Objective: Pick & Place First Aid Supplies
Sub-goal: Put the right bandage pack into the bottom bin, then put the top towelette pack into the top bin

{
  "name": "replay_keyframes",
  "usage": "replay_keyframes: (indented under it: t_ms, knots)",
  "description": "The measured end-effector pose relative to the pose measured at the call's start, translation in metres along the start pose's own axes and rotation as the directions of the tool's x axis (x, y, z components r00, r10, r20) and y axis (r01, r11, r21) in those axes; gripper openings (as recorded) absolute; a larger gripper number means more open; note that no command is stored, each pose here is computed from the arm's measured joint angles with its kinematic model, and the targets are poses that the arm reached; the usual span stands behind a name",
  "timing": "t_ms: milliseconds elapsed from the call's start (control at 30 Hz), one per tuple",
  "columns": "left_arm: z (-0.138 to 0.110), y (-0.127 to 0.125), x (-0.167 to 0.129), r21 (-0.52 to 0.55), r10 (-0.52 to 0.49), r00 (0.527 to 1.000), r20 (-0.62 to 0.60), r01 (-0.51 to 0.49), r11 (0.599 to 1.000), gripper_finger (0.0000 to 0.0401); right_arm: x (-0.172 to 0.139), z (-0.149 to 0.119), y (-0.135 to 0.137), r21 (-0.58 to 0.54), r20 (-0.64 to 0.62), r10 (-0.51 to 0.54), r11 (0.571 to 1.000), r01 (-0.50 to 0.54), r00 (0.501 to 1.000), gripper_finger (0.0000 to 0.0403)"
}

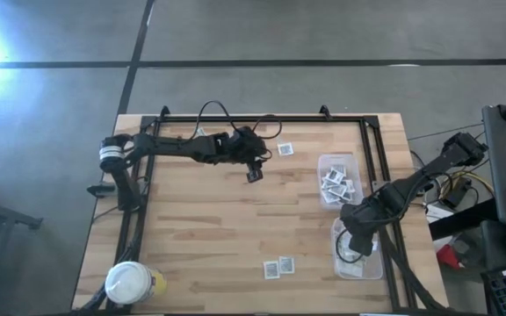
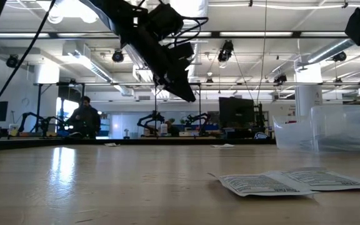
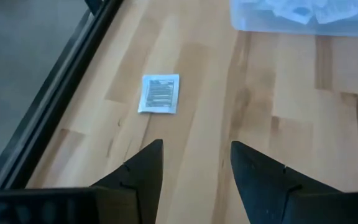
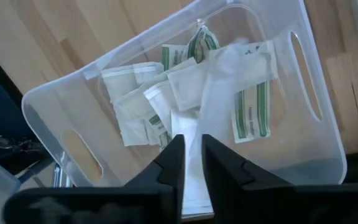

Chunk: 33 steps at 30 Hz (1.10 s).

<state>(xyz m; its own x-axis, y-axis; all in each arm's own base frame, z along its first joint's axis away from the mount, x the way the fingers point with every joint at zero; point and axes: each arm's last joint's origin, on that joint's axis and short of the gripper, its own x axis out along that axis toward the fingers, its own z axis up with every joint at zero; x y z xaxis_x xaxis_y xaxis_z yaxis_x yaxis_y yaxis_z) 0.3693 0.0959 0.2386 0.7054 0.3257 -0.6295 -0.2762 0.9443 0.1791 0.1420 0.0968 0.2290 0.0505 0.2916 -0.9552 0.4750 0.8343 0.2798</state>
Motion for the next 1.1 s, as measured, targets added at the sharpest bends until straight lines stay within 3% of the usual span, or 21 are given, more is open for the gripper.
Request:
replay_keyframes:
  t_ms: [267,367,467,600,733,1000,1100]
  knots:
    - [-0.003,0.003,0.000,0.031,0.002,0.999,-0.032,-0.001,1.000,0.0183,-0.007,0.003,0.003,0.003,0.018,0.022,1.000,-0.022,1.000,0.0105]
    - [-0.003,0.000,-0.009,0.053,-0.009,0.998,-0.055,0.011,0.999,0.0183,-0.017,0.008,0.007,-0.051,0.083,0.030,0.998,-0.026,0.996,0.0113]
    - [-0.003,0.002,-0.020,0.057,-0.014,0.997,-0.080,0.018,0.998,0.0183,-0.031,0.016,0.009,-0.125,0.223,0.008,0.992,0.020,0.975,0.0116]
    - [-0.003,0.003,-0.033,0.052,-0.026,0.994,-0.108,0.032,0.998,0.0183,-0.054,0.033,0.009,-0.165,0.447,-0.062,0.975,0.150,0.893,0.0114]
    - [-0.008,0.000,-0.041,0.019,-0.125,0.987,-0.104,0.127,0.992,0.0183,-0.079,0.051,0.001,-0.111,0.613,-0.162,0.951,0.288,0.773,0.0108]
    - [-0.038,-0.006,-0.042,-0.015,-0.155,0.985,-0.076,0.154,0.988,0.0181,-0.108,0.096,-0.032,-0.042,0.716,-0.237,0.925,0.379,0.657,0.0108]
    - [-0.047,-0.006,-0.048,-0.033,-0.151,0.988,-0.039,0.150,0.988,0.0181,-0.114,0.115,-0.053,-0.016,0.714,-0.260,0.922,0.386,0.651,0.0117]
